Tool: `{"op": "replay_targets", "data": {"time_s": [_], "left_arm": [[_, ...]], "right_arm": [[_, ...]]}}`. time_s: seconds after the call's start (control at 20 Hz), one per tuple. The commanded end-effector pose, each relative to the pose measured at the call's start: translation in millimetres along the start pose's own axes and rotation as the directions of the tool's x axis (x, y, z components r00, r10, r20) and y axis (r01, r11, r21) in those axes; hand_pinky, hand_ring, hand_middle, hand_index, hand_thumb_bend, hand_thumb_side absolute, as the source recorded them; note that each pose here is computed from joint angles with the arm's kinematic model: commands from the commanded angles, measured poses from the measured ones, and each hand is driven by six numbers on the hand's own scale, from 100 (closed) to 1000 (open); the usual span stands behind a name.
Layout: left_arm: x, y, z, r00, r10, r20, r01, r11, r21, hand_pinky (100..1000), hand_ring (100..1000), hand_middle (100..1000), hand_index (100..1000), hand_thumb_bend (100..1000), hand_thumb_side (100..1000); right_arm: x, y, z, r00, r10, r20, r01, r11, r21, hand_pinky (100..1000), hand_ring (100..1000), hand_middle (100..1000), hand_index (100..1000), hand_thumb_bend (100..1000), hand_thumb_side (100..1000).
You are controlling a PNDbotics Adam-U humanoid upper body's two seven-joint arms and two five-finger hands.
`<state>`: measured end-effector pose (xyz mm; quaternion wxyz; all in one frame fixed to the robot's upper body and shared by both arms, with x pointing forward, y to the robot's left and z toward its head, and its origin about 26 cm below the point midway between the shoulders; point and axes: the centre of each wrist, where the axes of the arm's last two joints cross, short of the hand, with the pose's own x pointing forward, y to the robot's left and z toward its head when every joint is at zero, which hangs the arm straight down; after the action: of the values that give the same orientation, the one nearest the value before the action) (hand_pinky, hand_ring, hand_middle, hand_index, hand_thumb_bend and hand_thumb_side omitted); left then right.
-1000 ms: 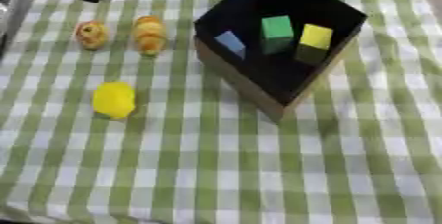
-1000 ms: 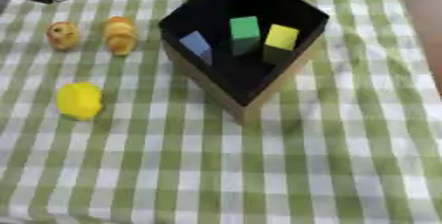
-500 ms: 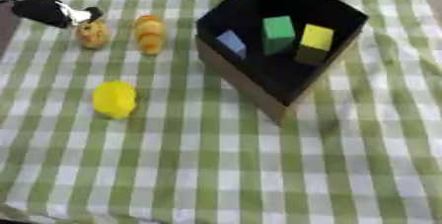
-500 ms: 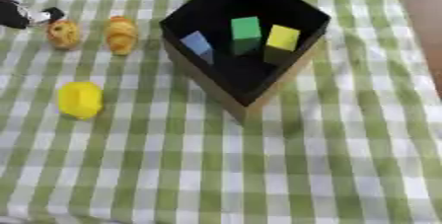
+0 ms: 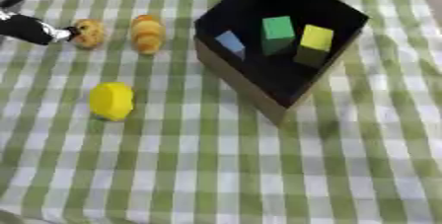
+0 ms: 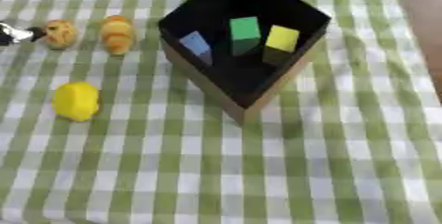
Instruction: Pick up objects on the table and place them in the box.
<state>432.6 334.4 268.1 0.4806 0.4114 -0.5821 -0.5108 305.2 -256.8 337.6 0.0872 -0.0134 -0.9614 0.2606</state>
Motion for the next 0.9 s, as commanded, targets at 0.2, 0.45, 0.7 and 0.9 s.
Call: {"op": "replay_targets", "data": {"time_s": [0.2,0.45,0.7,0.9], "left_arm": [[-12,15.1,4,1.000,-0.004,-0.031,0.006,0.999,0.038,862,830,804,849,478,411],[-17,9.7,-3,0.997,0.012,-0.070,-0.008,0.998,0.055,862,833,834,856,473,391],[-23,3.9,-10,0.994,0.006,-0.106,0.001,0.997,0.073,861,832,830,871,476,385],[-23,0.9,-14,0.995,0.028,-0.098,-0.020,0.997,0.079,856,827,819,865,466,390]], "right_arm": [[7,-7.2,-4,0.999,0.035,0.026,-0.036,0.999,0.012,861,840,662,857,100,539],[7,-6.9,-4,0.999,0.037,0.021,-0.037,0.999,0.014,862,841,657,856,100,539],[6,-6.7,-4,0.999,0.037,0.019,-0.038,0.999,0.018,863,842,655,856,100,539],[6,-6.9,-4,0.999,0.039,0.018,-0.039,0.999,0.018,864,843,654,855,100,539]]}}
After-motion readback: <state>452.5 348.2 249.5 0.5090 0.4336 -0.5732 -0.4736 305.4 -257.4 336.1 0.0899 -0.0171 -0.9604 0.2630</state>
